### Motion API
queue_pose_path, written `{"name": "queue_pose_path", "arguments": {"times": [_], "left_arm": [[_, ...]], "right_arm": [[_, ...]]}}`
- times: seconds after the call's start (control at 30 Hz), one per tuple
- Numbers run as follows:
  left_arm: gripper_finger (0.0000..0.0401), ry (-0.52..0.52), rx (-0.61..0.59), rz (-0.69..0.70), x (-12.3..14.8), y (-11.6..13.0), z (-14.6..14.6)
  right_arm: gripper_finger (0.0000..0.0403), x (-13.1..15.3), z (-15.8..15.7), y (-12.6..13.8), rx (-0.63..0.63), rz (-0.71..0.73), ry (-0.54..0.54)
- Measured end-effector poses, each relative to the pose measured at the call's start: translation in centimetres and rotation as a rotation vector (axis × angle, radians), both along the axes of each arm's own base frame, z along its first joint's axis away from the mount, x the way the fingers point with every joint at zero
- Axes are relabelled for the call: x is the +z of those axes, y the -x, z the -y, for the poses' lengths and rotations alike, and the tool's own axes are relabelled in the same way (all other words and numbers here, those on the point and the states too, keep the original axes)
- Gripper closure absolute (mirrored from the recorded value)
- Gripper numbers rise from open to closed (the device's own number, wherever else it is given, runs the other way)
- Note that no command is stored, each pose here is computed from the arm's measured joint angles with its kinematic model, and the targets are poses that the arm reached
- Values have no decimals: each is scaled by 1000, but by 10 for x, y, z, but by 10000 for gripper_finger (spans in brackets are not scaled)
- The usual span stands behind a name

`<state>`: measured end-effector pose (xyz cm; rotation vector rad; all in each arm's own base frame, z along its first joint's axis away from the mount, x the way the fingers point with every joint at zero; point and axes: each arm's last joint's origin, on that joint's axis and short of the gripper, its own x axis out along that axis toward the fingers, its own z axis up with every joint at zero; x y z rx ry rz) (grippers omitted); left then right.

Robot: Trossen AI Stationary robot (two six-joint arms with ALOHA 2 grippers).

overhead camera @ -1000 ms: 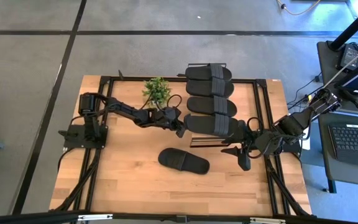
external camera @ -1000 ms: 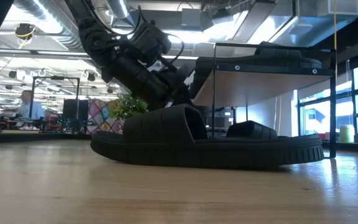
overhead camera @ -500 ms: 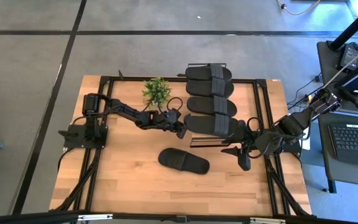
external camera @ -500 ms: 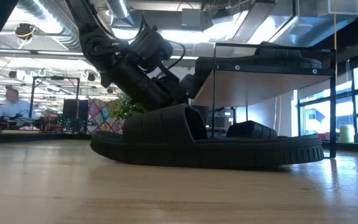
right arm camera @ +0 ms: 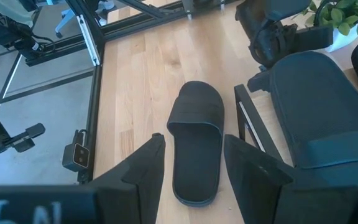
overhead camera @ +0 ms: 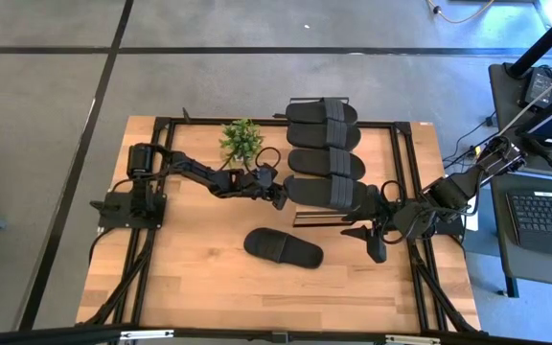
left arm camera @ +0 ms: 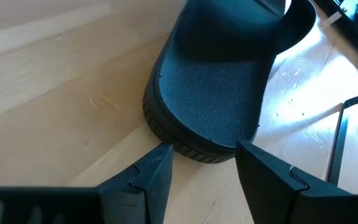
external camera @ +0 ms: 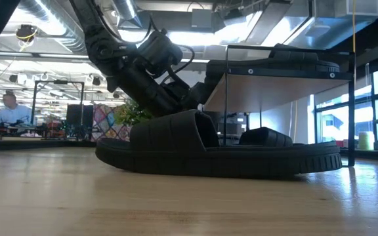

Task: Pick and place slides into the shelf
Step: Put the black slide under the shelf

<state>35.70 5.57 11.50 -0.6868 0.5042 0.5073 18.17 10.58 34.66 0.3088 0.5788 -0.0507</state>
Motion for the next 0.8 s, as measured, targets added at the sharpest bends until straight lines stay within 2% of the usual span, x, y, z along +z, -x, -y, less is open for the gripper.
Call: {"name": "queue_pose_path", "arguments": {"times": [0.8], "left_arm": [[235,-26,63,-2,0,2,-11]], "right_arm": [[236,0,0,0,1,-1,2]]}}
